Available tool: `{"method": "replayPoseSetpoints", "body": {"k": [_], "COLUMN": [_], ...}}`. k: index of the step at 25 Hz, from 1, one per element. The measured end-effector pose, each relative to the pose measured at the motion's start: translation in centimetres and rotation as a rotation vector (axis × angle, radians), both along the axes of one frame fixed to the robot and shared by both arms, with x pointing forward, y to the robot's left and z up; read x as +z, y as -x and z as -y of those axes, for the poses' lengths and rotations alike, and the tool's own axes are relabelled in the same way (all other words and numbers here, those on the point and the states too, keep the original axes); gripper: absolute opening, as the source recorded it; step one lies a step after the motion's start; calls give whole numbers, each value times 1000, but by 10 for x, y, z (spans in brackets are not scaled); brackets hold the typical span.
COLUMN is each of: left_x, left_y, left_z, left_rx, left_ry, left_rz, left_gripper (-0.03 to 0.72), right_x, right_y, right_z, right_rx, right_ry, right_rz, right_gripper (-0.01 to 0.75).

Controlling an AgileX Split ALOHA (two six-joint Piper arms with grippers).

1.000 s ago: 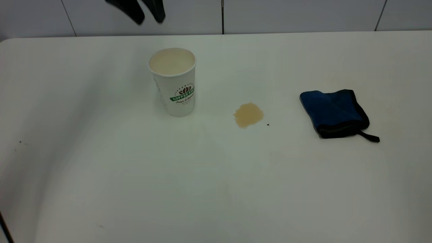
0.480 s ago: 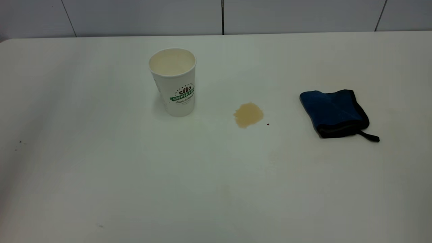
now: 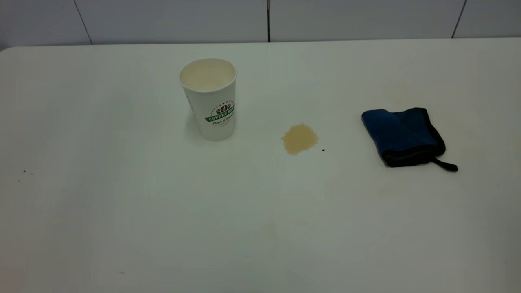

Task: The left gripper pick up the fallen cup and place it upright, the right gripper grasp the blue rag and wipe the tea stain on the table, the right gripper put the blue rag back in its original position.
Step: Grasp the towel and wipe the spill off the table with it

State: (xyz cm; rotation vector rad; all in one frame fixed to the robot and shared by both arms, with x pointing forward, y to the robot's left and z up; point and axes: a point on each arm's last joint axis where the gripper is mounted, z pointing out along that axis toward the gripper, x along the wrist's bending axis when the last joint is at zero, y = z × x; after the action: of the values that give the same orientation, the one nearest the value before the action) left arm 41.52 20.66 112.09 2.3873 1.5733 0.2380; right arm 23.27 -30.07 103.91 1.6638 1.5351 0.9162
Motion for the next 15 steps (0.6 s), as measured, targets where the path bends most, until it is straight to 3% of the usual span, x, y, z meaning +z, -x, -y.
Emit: {"method": "replayPoseSetpoints", "body": {"k": [3,10,15], "left_x": [-28,-84,-97], "left_y": [30,89,122], "left_z": [-21,-54,-72], "left_rx": [11,8,10], "left_ry": [-60,-64,-9], "left_rz": [-20,-20,82], "left_gripper": [442,442,442], "right_x": [0,0,0], "right_y": [0,0,0], "right_z": [0,0,0], "right_rx": [0,0,0], "right_ry": [0,0,0], "right_rz": [0,0,0], "right_gripper": [239,239,239]}}
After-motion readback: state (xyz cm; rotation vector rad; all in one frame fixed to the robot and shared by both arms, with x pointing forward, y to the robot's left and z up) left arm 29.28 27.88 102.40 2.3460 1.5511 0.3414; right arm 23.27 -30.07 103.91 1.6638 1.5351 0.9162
